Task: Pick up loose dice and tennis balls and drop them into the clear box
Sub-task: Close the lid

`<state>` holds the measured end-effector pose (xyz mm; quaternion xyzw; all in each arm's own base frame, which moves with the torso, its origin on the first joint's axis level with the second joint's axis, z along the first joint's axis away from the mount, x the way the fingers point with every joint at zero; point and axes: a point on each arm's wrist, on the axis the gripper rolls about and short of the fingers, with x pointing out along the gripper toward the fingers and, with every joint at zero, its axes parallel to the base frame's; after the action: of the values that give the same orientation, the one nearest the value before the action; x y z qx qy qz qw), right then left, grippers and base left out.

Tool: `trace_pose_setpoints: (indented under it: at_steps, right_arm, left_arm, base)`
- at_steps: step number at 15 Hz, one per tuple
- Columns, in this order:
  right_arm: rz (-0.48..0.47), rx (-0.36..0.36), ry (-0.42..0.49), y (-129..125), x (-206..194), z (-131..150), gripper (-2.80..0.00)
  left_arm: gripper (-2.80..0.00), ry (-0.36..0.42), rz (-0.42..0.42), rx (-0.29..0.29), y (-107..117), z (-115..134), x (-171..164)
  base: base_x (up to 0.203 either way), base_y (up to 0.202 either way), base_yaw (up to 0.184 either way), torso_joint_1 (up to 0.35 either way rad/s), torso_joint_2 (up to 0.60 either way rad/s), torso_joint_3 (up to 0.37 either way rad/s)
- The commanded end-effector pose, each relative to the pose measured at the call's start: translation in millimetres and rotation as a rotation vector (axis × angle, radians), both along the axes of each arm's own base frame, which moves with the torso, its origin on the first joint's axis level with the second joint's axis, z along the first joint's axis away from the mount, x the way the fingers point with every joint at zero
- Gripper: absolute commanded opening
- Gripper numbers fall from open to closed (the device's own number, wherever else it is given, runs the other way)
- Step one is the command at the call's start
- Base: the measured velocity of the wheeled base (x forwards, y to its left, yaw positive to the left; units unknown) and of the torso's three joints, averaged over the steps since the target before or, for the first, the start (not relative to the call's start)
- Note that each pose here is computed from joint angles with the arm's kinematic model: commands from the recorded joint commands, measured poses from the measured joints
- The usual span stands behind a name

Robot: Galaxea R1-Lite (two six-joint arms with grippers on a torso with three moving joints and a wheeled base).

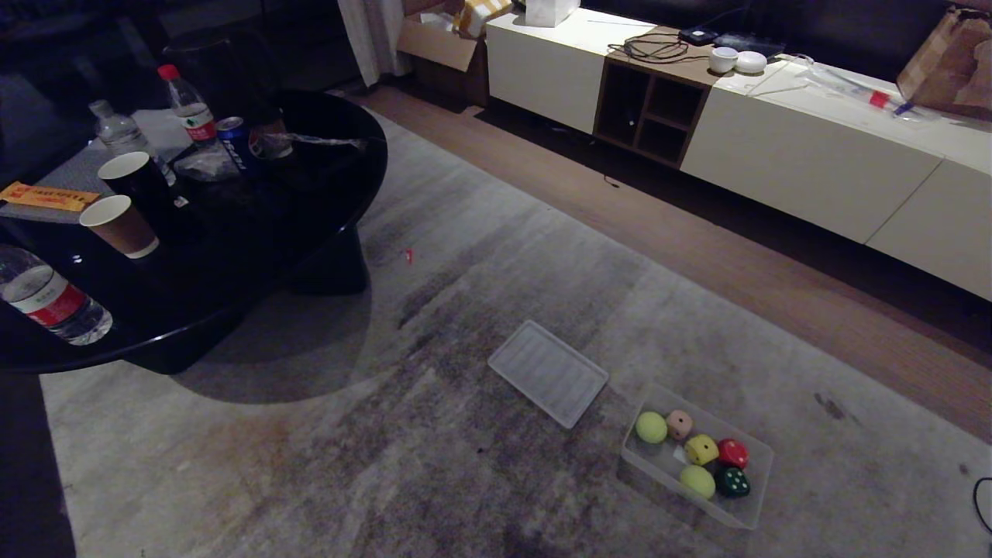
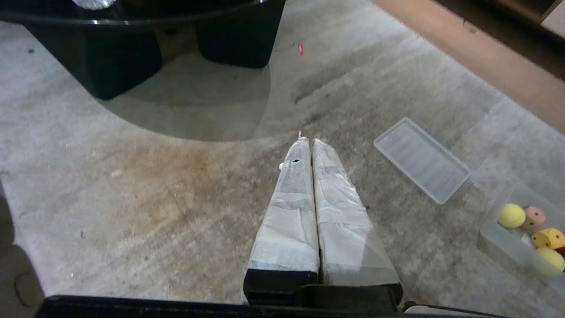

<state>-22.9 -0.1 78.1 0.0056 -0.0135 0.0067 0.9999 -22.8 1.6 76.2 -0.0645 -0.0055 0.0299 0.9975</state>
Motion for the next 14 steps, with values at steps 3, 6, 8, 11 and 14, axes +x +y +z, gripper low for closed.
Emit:
trace_pose_setpoints:
  at_steps: [3,6,8,11,14]
  right_arm:
    - [0.001,0.001,0.012,0.0,0.9,-2.9,-2.80]
    - [0.001,0.001,0.011,0.0,0.9,-2.9,-2.80]
    - [0.001,0.001,0.010,0.0,0.8,-3.0,-2.80]
    - [0.001,0.001,0.011,0.0,0.9,-2.9,-2.80]
    - [0.001,0.001,0.010,0.0,0.8,-2.9,-2.80]
  left_arm:
    - [-2.80,0.002,0.001,-0.001,0.0,-0.3,0.2]
    - [-2.80,0.002,0.001,-0.001,0.0,-0.3,0.2]
    - [-2.80,0.002,0.001,0.000,0.0,-0.3,0.2]
    - [-2.80,0.002,0.001,0.000,0.0,-0.3,0.2]
    - [-2.80,0.002,0.001,0.000,0.0,-0.3,0.2]
  base:
    - [0.000,0.000,0.000,0.002,0.00,-0.200]
    - [0.000,0.000,0.000,0.004,0.00,-0.199]
    - [0.000,0.000,0.000,0.000,0.00,-0.197]
    - [0.000,0.000,0.000,0.002,0.00,-0.198]
    - [0.000,0.000,0.000,0.003,0.00,-0.204]
